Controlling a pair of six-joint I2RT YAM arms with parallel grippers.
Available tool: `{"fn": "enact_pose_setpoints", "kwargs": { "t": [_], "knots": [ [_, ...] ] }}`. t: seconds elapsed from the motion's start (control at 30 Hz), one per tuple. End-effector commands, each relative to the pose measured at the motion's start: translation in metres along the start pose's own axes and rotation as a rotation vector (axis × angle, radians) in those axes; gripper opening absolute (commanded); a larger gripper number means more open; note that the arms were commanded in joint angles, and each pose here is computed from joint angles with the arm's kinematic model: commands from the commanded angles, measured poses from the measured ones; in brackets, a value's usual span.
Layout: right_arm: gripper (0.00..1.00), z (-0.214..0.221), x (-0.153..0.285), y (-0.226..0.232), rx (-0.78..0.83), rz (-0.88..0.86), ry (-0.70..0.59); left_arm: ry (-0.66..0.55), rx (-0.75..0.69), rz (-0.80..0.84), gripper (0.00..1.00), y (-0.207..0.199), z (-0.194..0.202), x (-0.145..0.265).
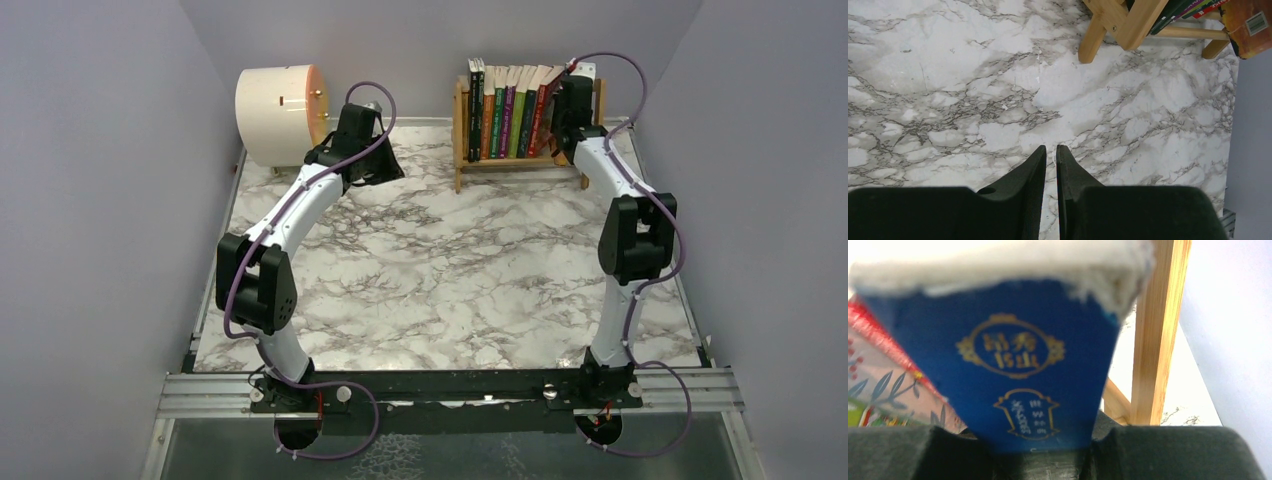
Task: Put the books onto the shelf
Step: Place the book on the shelf.
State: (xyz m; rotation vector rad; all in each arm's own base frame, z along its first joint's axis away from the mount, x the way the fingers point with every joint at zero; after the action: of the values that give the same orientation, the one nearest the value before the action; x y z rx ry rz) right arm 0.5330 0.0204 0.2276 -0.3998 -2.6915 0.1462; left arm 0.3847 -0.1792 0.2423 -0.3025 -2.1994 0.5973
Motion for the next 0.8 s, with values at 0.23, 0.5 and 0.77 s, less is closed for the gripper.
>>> {"fn": "enact_pose_setpoints", "kwargs": {
  "t": [0.23, 0.5, 0.77],
  "knots": [
    [0.01, -0.06, -0.033, -0.013, -0.11, 0.004, -0.243, -0.06, 0.009, 0.035, 0.08, -0.007, -0.004, 0.001],
    [0.01, -0.053, -0.041, 0.007, -0.131, -0.141, -0.231, -0.05, 0.014, 0.024, 0.08, -0.003, -0.001, -0.004],
    [0.01, -0.056, -0.036, 0.016, -0.16, -0.18, -0.222, -0.039, 0.015, 0.03, 0.08, -0.002, 0.002, -0.007]
  ]
}}
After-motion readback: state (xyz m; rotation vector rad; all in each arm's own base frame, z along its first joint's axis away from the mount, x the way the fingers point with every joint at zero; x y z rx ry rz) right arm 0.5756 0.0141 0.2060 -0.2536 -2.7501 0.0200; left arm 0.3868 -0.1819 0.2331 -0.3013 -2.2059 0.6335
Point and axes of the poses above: each gripper's point midway between its finger pads, its own x axis back along the fingers, its own y axis along the line the jaws close on, z = x × y, the point moved 7 cm from there along x, back along the fingers, and after that the axes turned 2 degrees about x, right-handed, at the moved point
